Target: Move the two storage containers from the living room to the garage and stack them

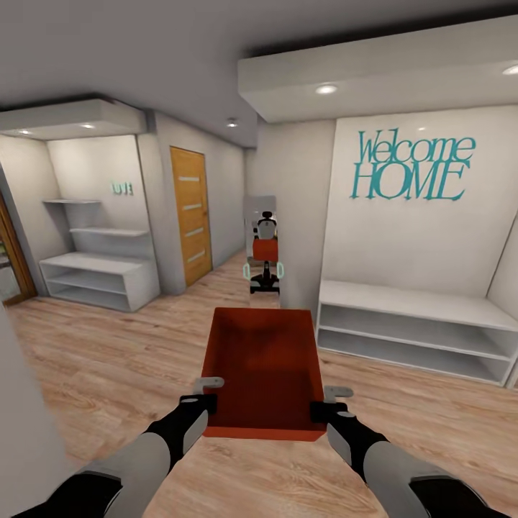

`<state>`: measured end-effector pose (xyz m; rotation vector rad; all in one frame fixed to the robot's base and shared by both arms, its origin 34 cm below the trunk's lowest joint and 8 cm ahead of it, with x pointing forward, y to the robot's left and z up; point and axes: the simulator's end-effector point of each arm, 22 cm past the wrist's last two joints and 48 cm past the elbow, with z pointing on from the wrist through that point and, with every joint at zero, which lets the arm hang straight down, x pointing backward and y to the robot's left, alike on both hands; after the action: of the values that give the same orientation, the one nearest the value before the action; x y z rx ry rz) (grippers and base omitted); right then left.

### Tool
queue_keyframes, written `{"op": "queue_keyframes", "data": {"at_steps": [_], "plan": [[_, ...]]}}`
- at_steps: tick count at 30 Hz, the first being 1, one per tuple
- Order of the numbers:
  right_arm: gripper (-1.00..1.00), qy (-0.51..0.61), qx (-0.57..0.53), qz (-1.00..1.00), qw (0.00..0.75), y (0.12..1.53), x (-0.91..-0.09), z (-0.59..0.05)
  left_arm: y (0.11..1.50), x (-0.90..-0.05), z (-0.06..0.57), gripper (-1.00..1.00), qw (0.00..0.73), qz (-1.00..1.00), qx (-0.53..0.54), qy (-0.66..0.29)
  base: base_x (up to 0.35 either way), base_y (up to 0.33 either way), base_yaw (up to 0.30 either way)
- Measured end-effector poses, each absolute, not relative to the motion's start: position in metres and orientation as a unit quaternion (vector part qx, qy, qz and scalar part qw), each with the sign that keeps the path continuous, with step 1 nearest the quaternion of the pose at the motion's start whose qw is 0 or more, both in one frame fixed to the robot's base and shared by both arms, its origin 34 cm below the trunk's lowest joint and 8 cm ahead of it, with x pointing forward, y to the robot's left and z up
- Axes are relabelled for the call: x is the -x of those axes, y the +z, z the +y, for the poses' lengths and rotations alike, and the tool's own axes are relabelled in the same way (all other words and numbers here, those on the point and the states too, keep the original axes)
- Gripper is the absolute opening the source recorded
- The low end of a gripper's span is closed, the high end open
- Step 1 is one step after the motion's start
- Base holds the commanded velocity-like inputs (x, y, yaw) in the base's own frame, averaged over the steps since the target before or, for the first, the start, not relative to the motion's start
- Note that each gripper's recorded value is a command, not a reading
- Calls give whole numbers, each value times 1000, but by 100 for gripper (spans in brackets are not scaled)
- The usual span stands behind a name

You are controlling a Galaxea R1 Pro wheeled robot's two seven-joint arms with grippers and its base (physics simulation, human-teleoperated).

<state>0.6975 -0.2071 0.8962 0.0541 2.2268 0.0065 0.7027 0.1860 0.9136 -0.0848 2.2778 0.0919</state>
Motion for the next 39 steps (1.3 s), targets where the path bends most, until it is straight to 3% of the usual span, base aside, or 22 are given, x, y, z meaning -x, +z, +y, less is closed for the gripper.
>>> {"op": "queue_keyframes", "data": {"at_steps": [19,39], "plan": [[-100,3,-22,897,441,896,-697,-207,913,-702,186,-100,416,908,33,37,322,0,5],[-100,2,-21,897,441,896,-697,-208,914,-702,185,-100,416,908,34,37,322,0,152]]}}
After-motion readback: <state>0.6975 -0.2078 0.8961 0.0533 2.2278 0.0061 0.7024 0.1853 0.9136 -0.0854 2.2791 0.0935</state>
